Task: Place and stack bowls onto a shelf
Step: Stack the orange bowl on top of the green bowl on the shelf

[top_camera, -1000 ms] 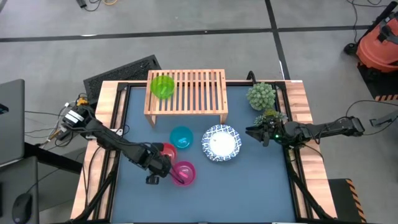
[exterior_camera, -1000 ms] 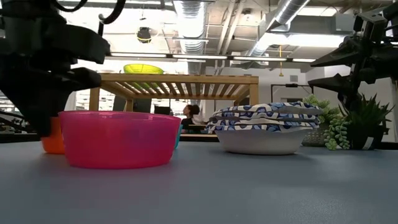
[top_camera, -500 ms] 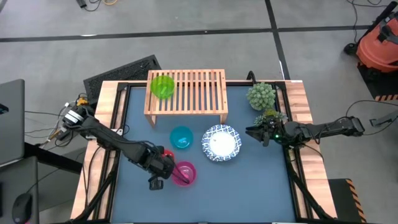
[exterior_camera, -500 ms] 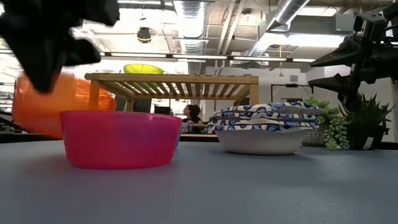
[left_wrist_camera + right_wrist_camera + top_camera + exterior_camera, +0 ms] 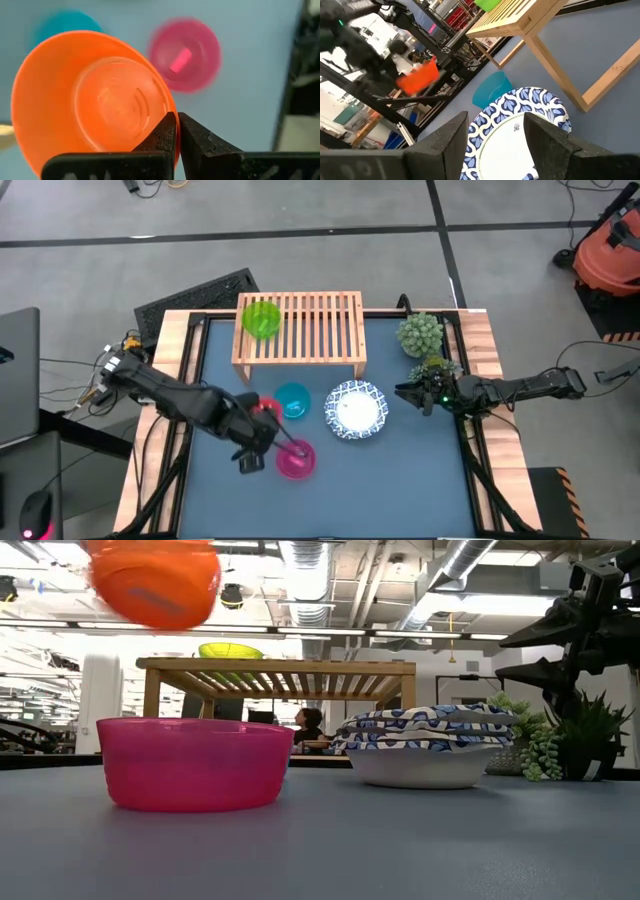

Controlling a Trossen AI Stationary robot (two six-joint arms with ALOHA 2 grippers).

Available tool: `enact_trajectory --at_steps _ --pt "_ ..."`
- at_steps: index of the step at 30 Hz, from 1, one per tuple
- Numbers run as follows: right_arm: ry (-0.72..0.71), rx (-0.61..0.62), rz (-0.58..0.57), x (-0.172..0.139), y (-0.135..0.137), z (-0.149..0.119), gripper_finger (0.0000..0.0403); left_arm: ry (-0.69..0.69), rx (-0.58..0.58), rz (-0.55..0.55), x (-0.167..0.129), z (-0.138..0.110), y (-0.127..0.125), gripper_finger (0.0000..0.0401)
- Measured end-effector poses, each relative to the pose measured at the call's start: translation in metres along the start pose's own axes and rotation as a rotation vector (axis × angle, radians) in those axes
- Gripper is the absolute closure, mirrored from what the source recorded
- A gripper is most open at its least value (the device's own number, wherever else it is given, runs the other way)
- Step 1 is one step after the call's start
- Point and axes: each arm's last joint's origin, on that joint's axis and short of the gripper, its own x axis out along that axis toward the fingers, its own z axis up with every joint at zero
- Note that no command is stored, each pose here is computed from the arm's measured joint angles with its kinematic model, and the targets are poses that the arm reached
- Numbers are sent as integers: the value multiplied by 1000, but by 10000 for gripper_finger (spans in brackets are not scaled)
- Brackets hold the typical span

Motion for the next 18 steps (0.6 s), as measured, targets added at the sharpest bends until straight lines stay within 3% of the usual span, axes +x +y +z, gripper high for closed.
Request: enact_trajectory --at_steps 8,18 --pt "0 -2 0 0 0 0 184 -110 -26 296 -53 27 54 401" --pt "-4 -1 -4 0 0 0 184 -149 -16 493 -92 55 144 401"
